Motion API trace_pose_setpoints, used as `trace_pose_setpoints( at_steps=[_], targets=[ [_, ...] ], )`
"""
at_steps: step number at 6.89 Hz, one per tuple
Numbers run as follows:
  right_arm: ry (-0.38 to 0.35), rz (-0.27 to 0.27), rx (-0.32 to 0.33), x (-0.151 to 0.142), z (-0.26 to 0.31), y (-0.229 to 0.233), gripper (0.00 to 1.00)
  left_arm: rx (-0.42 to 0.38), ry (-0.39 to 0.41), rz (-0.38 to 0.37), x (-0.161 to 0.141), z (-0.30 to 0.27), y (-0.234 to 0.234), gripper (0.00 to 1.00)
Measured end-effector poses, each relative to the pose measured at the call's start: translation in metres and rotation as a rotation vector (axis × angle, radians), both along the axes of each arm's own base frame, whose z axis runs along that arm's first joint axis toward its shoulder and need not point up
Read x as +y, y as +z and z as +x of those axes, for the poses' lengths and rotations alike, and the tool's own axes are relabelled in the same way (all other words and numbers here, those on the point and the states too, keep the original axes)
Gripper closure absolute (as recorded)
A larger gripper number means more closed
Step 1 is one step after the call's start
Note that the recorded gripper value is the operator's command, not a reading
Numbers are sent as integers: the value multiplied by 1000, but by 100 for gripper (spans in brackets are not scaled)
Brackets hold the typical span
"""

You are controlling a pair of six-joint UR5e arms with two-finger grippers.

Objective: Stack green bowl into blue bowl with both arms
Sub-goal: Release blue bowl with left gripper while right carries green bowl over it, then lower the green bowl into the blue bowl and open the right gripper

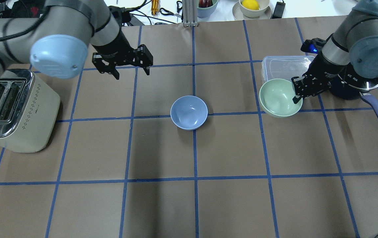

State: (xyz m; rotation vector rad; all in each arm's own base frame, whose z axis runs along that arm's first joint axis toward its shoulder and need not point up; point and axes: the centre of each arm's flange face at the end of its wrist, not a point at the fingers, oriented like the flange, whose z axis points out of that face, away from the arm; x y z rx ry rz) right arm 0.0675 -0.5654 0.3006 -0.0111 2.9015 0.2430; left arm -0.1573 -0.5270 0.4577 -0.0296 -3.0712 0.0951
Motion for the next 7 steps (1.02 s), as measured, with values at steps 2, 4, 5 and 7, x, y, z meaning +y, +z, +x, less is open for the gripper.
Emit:
trace_pose_setpoints(
  at_steps=[2, 4, 5, 7],
  targets=[
    [-64, -14, 24, 8, 94, 9, 100, -80, -54, 24, 33, 18, 31, 0],
    [-43, -19, -36, 24, 168, 4, 100, -99, -50, 4, 34, 34, 45, 0],
    [-56, -3, -45, 27, 187, -9, 100, -103, -48, -6, 31, 37, 49, 0],
    [-80, 0, -41, 28, 222, -36, 100, -103, -46, -18, 29, 38, 52, 0]
  ],
)
